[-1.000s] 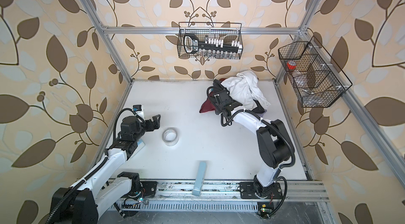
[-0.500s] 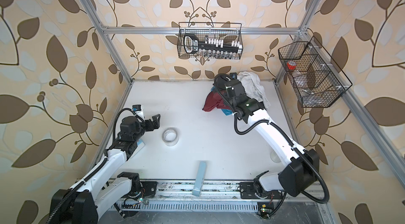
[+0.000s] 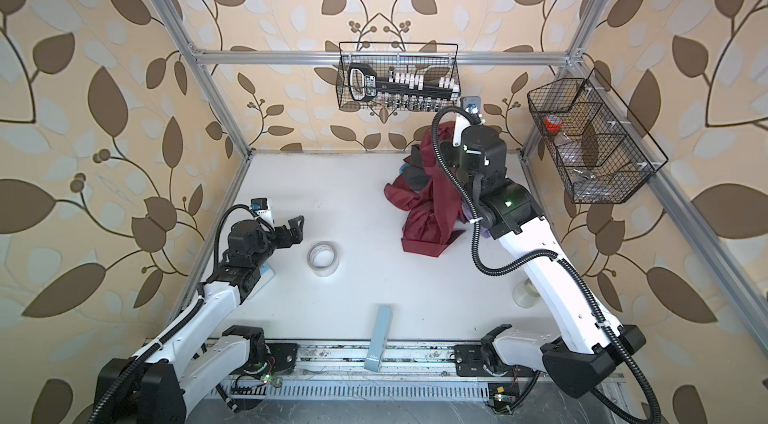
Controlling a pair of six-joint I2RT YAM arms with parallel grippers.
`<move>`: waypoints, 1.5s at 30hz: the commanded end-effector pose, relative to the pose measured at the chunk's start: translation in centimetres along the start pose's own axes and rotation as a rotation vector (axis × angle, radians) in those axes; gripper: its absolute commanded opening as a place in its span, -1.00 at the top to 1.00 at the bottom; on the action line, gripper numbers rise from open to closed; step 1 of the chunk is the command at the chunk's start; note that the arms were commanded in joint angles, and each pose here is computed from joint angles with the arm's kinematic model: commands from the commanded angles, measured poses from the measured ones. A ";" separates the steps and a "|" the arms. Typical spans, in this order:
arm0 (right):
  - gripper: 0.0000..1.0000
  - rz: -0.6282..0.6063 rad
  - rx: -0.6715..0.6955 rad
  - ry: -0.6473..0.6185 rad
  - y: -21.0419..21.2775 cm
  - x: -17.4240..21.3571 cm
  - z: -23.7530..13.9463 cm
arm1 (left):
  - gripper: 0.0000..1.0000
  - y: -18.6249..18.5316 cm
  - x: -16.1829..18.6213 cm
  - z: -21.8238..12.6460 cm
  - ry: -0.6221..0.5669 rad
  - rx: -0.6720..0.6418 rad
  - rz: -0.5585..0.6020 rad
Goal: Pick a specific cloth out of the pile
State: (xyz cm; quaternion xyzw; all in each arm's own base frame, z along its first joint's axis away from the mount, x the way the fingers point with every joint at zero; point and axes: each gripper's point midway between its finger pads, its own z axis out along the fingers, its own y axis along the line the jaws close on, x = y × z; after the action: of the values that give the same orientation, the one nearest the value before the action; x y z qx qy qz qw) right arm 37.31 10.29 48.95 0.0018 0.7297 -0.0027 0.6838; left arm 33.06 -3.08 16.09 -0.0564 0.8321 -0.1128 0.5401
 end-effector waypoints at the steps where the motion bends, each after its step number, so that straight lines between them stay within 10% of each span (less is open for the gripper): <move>1: 1.00 0.061 -0.053 -0.222 0.3 -7.8 -1.9 | -0.98 -0.7 -0.8 -0.2 -0.035 0.039 -0.001; 16: 1.00 0.145 -0.171 -0.634 1.6 -24.0 -5.4 | -0.98 -0.9 -0.8 -0.1 -0.033 0.048 0.002; 24: 1.00 0.153 -0.113 -0.765 -0.3 -26.3 -8.4 | -0.98 -1.2 -0.9 0.1 -0.029 0.066 0.000; 45: 1.00 -0.257 0.043 0.080 2.8 5.6 17.0 | -0.98 -1.2 -0.4 0.6 -0.007 0.069 -0.003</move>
State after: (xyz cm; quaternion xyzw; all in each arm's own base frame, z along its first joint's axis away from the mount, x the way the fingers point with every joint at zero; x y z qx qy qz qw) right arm 55.02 12.72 41.71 -0.0822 0.7482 -0.1220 0.6469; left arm 33.21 -3.94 15.47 -0.0443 0.8368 -0.1330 0.5292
